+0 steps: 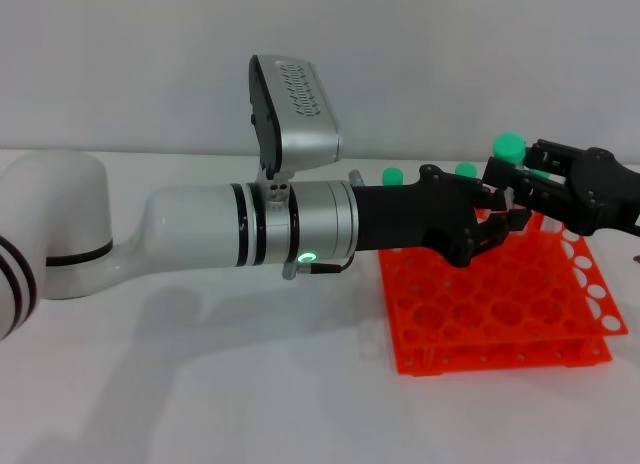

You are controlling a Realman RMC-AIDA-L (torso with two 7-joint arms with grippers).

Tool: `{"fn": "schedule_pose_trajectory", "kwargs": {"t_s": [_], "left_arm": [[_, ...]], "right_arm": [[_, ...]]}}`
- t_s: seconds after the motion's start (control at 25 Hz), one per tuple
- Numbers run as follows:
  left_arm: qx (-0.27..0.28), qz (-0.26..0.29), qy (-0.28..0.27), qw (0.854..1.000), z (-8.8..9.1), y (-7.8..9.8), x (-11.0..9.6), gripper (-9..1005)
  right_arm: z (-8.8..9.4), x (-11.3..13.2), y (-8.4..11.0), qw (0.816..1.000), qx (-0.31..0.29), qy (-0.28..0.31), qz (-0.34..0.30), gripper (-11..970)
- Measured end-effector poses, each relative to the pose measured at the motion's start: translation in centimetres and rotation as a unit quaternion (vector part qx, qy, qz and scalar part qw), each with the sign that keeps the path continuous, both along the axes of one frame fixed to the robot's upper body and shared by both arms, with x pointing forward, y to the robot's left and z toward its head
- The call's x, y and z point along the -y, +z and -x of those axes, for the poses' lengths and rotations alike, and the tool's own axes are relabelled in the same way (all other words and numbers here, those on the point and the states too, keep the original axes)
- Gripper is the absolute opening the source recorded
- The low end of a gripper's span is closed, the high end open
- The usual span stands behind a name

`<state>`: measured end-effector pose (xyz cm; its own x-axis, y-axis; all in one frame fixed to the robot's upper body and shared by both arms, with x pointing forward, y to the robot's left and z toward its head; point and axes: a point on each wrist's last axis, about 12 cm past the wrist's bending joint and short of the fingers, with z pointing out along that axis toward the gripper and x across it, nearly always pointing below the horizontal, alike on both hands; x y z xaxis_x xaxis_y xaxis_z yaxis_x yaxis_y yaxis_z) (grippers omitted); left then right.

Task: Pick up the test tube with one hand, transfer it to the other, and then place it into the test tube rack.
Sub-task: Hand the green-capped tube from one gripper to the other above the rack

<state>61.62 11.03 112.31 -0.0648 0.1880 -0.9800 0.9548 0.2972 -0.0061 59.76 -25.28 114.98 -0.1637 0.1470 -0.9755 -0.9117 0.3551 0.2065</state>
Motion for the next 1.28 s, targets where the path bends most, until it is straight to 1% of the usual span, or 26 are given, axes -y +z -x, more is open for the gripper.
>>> {"fn": "schedule_pose_trajectory", "kwargs": {"t_s": [0.4,0.84,1.0,1.28], "left_arm": [[0.001,-0.004,0.002,1.0,-0.1,0.0,-0.1,278],[0.004,-0.006,0.001,1.0,-0.2,0.1,0.1,286],[0.002,-0.011,-0.001,1.0,-0.2,0.0,0.1,288],[0.002,-0.018,0.0,1.0,-0.2,-0.1,0.2,293]], "right_arm": [[-0.2,0.0,-0.1,1.0,-0.002,0.0,0.016,409],[-0.5,0.2,-0.3,0.999,-0.004,-0.008,0.035,380],[-0.8,0.0,-0.4,0.998,-0.003,-0.012,0.054,359],[-1.0,-0.2,-0.4,0.998,0.001,-0.018,0.06,309]]}}
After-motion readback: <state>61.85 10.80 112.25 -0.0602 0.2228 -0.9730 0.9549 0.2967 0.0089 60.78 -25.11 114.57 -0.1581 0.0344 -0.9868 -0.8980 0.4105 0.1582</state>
